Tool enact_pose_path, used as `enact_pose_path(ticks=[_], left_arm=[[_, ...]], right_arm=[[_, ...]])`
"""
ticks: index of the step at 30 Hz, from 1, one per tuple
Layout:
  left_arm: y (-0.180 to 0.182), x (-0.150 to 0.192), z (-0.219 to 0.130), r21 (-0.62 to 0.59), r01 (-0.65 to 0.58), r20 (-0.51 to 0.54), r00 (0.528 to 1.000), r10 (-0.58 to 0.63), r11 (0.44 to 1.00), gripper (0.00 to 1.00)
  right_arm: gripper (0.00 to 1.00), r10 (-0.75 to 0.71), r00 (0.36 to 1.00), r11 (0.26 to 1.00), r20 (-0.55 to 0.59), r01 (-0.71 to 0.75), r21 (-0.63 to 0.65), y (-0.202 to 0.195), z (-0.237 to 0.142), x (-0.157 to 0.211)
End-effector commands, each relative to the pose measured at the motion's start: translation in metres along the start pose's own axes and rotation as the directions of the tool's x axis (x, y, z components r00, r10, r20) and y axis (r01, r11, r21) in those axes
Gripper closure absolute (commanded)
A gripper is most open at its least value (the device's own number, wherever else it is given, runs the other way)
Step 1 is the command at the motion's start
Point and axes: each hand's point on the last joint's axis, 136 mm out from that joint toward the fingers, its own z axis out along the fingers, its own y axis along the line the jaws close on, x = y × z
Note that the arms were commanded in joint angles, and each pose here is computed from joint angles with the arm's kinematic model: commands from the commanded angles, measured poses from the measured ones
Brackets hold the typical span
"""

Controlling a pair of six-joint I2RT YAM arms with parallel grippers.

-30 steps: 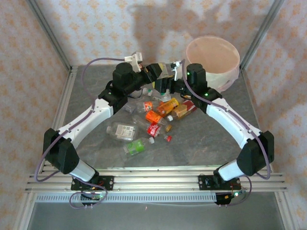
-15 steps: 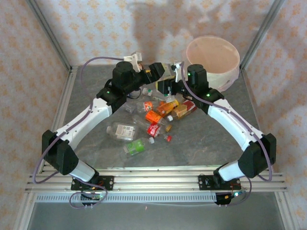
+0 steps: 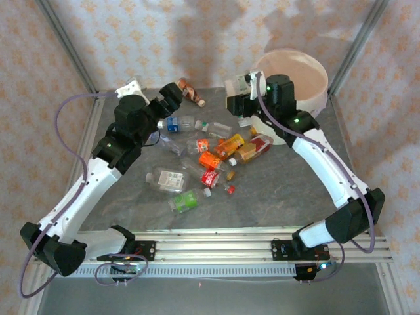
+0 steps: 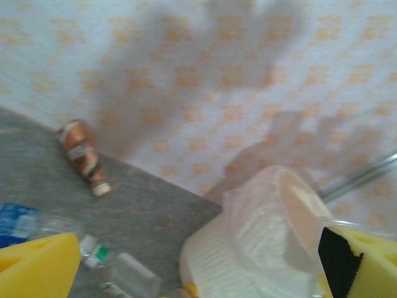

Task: Put the plastic bottles in the bin

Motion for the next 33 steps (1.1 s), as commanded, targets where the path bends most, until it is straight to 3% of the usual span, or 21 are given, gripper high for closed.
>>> enact_pose_path(ticks=[1, 8, 14, 19, 24, 33], left_arm=[[0.040, 0.022, 0.003, -0.165, -0.057, -0.056, 0.997, 0.049, 0.985, 0.00], [0.076, 0.039, 0.006, -0.254, -0.054, -0.028, 0.998, 0.049, 0.966, 0.00], [0.086, 0.051, 0.009, -0.211, -0.007, 0.015, 1.000, 0.010, 0.978, 0.00], [0.106, 0.059, 0.004, -0.313, -0.108, -0.054, 0.994, 0.096, 0.944, 0.00], [0.115, 0.070, 0.004, -0.333, -0.189, -0.122, 0.980, 0.157, 0.924, 0.00], [0.119, 0.080, 0.007, -0.331, -0.195, -0.154, 0.976, 0.151, 0.923, 0.00]], right_arm=[[0.54, -0.036, 0.997, 0.996, 0.073, 0.029, 0.090, -0.020, -0.016, -0.034], [0.54, -0.012, 0.985, 0.969, 0.172, -0.031, 0.244, -0.080, -0.035, -0.090], [0.54, 0.001, 0.977, 0.925, 0.213, -0.082, 0.371, -0.145, -0.030, -0.111], [0.54, 0.019, 0.979, 0.904, 0.201, -0.103, 0.416, -0.199, -0.016, -0.100], [0.50, -0.026, 0.993, 0.950, 0.113, -0.011, 0.313, -0.211, 0.006, -0.077], [0.36, 0.043, 0.999, 0.969, 0.032, -0.050, 0.244, -0.225, 0.025, -0.035]])
